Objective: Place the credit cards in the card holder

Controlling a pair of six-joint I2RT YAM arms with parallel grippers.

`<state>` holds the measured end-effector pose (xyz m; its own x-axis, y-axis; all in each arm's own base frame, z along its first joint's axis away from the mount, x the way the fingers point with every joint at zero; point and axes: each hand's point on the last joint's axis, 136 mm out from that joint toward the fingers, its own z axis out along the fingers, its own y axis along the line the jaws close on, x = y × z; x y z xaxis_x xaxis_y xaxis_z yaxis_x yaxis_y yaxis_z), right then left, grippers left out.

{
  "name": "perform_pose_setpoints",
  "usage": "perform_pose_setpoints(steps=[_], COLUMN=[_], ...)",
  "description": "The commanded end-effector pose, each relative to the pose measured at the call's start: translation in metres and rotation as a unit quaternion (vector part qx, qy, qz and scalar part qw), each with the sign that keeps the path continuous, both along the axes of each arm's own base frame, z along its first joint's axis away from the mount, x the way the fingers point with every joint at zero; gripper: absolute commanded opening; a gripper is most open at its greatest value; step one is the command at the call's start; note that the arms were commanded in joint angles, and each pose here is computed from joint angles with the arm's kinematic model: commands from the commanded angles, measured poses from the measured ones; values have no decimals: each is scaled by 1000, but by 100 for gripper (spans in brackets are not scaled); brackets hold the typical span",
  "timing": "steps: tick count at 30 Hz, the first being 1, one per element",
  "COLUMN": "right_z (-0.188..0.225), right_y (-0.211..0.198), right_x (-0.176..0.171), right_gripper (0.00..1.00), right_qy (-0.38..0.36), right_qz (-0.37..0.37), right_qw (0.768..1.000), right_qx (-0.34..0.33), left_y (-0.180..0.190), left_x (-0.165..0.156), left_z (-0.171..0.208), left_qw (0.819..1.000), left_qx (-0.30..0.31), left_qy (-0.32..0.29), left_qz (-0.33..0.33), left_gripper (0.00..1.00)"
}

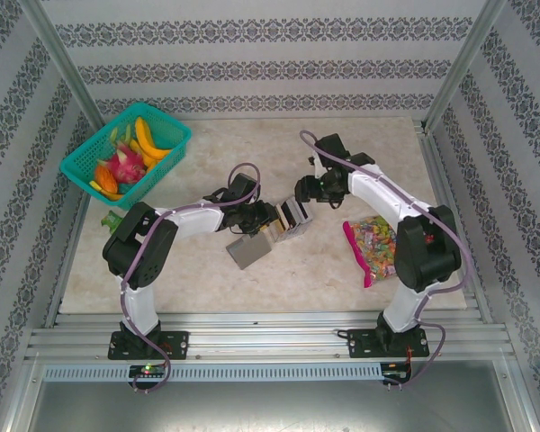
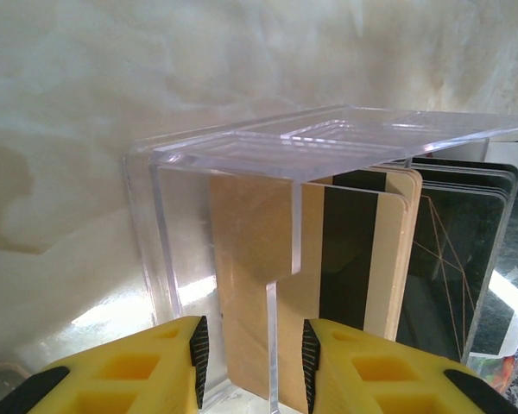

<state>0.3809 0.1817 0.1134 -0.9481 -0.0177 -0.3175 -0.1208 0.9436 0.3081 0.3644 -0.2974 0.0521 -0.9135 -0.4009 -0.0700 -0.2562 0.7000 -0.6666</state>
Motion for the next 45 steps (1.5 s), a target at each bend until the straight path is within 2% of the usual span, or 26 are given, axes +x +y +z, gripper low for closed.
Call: perform_pose_setpoints(steps=[1, 7, 12, 16, 25, 34, 45], right_z=[-16, -8, -2, 2, -17, -19, 5], right_y=[22, 35, 41, 45, 56, 56, 58], right_x=[-9, -13, -19, -22, -23, -18, -19], right_gripper=[64, 60, 50, 50, 56, 57, 44], right_qy=[51, 55, 55, 54, 82, 79, 58], right_qz=[10, 24, 34, 41, 52, 45, 45], right_qw=[997, 994, 993, 992, 990, 992, 992], right_qx=[48, 87, 102, 110, 106, 89, 106], left_y=[-5, -5, -6, -6, -7, -6, -6], left_x=[-1, 0, 0, 1, 1, 0, 0], left_z=[-3, -2, -1, 0, 0, 1, 2], left_qw=[1000, 1000, 1000, 1000, 1000, 1000, 1000], left_qx=[0, -1, -2, -3, -4, -3, -4], left_qy=[10, 9, 9, 6, 7, 7, 5], left_qz=[-1, -2, -3, -3, -3, -3, -2], left_gripper=[37, 37, 37, 37, 37, 37, 36])
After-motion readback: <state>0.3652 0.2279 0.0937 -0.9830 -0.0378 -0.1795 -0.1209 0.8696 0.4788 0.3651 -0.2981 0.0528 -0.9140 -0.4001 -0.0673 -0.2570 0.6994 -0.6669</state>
